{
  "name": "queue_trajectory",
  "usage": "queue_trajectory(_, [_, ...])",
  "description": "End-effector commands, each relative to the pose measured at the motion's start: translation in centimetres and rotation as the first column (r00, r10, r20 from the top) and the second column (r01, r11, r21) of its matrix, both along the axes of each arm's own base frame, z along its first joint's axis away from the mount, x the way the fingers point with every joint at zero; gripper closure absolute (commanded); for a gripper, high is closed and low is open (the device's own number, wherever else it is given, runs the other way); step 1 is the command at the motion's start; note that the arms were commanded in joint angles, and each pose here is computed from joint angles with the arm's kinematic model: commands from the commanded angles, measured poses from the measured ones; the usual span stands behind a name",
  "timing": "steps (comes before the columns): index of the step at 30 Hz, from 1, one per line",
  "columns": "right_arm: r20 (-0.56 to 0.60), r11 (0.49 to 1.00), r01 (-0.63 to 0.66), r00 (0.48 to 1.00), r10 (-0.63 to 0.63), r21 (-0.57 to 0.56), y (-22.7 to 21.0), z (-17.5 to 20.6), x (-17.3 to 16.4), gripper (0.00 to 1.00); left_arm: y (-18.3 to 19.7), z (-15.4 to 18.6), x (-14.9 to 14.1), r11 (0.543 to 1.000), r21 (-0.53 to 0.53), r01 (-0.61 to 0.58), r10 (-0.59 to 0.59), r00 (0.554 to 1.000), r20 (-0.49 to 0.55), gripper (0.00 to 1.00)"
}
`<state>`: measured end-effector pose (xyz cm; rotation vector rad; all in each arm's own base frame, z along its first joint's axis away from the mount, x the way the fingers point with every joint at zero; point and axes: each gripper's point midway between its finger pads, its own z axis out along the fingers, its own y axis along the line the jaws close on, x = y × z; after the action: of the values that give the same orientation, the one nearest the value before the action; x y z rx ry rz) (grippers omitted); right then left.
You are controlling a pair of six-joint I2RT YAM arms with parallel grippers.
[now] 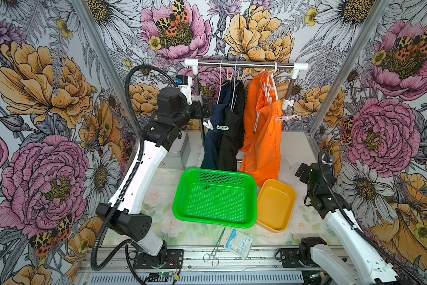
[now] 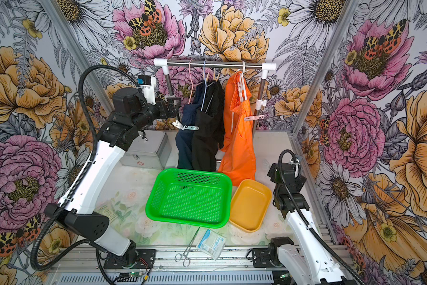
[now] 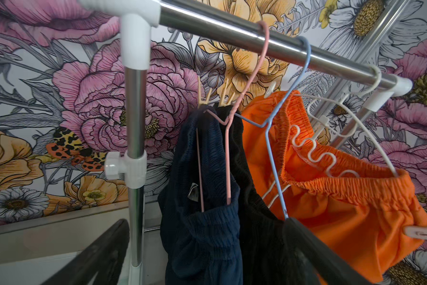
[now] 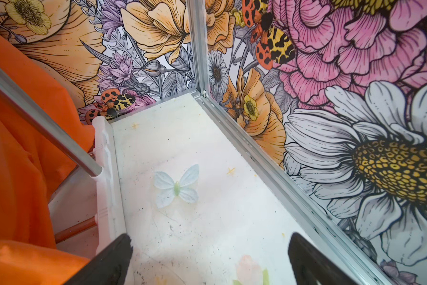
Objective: Remove the clothespins securing shorts to the hanger
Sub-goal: Pick up the hanger from the clothesline.
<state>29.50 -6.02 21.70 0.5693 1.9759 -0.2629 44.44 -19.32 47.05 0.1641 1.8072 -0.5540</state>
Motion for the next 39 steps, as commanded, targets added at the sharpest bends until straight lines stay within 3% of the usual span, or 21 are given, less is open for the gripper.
queue_trajectory(1, [-0.029,1.000,0.008,1.000,-0.008,-0.002,0.1,0.5,-0.5,0.00,-1.8,-1.3,0.3,0.996,0.013,0.089,-0.088,0.994,-0.065,0.01])
queue_trajectory(7, [-0.045,1.000,0.002,0.999,-0.003,-0.017,0.1,0.5,-0.8,0.00,-4.4,-3.3,3.1,0.987,0.003,0.160,-0.158,0.979,-0.131,0.06])
queue_trajectory(11, [-0.044,1.000,0.000,0.999,-0.001,-0.014,0.2,0.5,-0.8,0.00,-5.2,-3.6,4.2,0.984,-0.001,0.177,-0.176,0.974,-0.142,0.24])
queue_trajectory(21, [-0.060,1.000,-0.018,0.998,0.016,-0.023,0.6,0.2,-0.7,0.00,-5.7,-4.2,5.9,0.986,-0.001,0.169,-0.167,0.976,-0.138,0.52])
queue_trajectory(34, [-0.038,0.999,-0.027,0.999,0.026,-0.029,0.7,0.8,-1.0,0.00,-6.2,-4.3,8.2,0.990,0.006,0.142,-0.141,0.985,-0.102,0.69])
queue_trajectory(36, [-0.037,0.999,-0.027,0.999,0.026,-0.031,0.6,0.8,-1.0,0.00,-6.1,-4.5,8.5,0.991,0.009,0.136,-0.135,0.986,-0.100,0.75])
queue_trajectory(39, [-0.034,0.999,-0.030,0.999,0.029,-0.031,0.7,0.9,-1.1,0.00,-6.3,-4.4,8.6,0.991,0.007,0.136,-0.134,0.986,-0.096,0.93])
